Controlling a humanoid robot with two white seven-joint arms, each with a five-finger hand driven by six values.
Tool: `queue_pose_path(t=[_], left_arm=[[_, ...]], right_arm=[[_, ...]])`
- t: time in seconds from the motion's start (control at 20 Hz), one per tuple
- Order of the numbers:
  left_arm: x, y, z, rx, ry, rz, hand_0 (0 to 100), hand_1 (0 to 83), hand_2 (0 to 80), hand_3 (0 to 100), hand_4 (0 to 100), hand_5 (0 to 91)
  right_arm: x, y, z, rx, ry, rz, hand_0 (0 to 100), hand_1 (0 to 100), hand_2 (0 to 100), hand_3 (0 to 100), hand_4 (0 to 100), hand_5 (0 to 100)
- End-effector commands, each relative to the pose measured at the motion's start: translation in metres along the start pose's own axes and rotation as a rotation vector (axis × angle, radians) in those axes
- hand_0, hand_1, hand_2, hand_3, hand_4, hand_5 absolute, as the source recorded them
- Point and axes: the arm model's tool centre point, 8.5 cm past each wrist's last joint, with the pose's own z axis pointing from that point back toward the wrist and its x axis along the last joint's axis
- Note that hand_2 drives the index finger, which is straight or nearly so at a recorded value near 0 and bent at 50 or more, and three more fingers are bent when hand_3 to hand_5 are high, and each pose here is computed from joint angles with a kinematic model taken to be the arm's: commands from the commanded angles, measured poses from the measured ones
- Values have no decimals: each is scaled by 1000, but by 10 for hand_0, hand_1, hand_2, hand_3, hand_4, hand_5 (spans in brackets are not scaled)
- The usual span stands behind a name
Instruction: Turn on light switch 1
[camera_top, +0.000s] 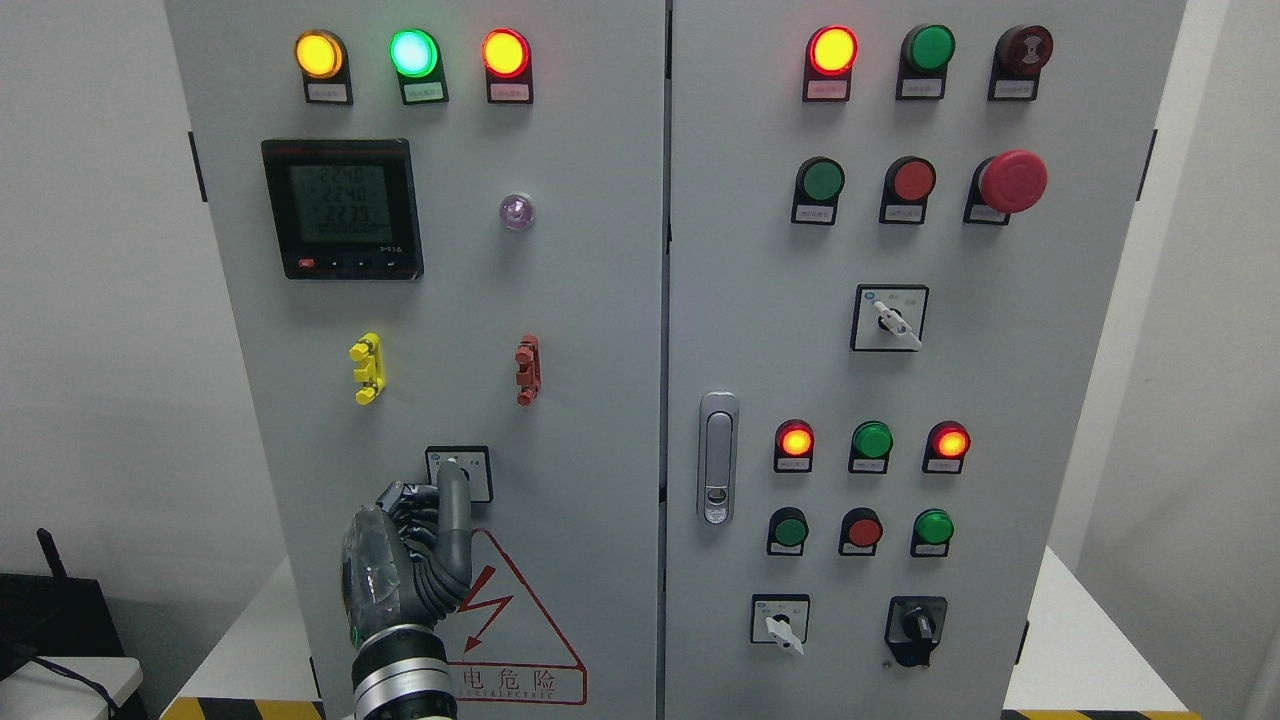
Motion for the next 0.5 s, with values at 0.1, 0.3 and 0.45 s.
queue_pose_path(t=[0.1,0.3,0.45], left_arm=[[0,-2,1,-13,-1,-3,494,225,566,784,846,817],[0,-3,1,-13,1,-4,489,239,566,784,846,818],[0,-3,1,-16,0,-4,488,246,567,786,848,819]], right_arm=[[0,0,0,-2,-2,-17,120,389,0,0,0,0],[0,0,0,-1,-2,-18,120,389,0,0,0,0],[1,0,0,-2,-4,-18,120,389,0,0,0,0]])
